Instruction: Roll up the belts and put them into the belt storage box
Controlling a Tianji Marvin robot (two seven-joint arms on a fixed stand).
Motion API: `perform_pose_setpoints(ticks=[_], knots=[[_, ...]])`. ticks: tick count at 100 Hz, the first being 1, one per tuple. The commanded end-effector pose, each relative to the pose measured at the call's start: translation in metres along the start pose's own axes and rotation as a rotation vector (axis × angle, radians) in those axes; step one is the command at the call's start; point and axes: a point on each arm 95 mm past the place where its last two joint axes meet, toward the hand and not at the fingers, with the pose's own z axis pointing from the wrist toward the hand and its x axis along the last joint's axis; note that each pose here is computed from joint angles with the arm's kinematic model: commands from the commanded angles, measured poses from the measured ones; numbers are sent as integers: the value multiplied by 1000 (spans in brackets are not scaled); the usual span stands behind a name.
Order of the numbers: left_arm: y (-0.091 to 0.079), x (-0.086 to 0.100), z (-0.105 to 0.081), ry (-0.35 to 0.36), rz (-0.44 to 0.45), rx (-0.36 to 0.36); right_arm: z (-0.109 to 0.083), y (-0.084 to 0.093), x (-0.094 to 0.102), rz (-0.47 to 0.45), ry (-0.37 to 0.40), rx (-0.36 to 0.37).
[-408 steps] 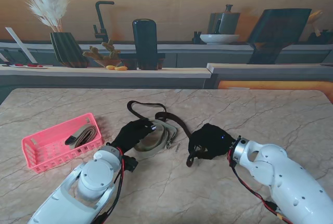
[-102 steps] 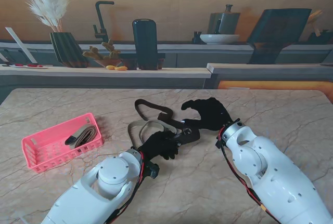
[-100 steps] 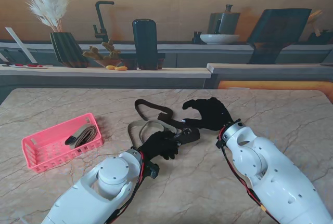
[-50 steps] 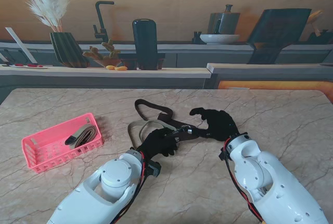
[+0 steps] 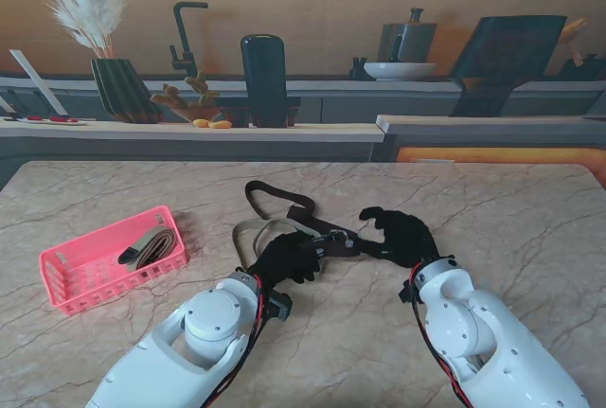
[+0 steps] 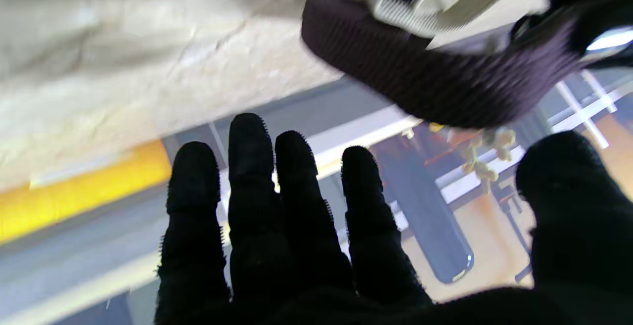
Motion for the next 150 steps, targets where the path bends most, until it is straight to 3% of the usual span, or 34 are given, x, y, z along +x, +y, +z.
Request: perform_pose_setpoints(ticks=[1, 24, 38, 57, 103, 150], knots=[[3, 2, 0, -1, -12, 4, -6, -10, -1, -24, 42, 32], [1, 2, 0, -8, -16, 18, -8, -13, -11, -229, 200, 76], [1, 2, -1, -13, -21, 18, -1, -17, -8, -307, 257, 16], [1, 1, -1, -17, -26, 13, 9, -20, 0, -334, 290, -36], [1, -1, -2, -30, -38, -40, 29, -7, 10, -245, 304, -121], [2, -1, -5, 57, -100, -176, 52, 17, 11, -99, 305, -89]])
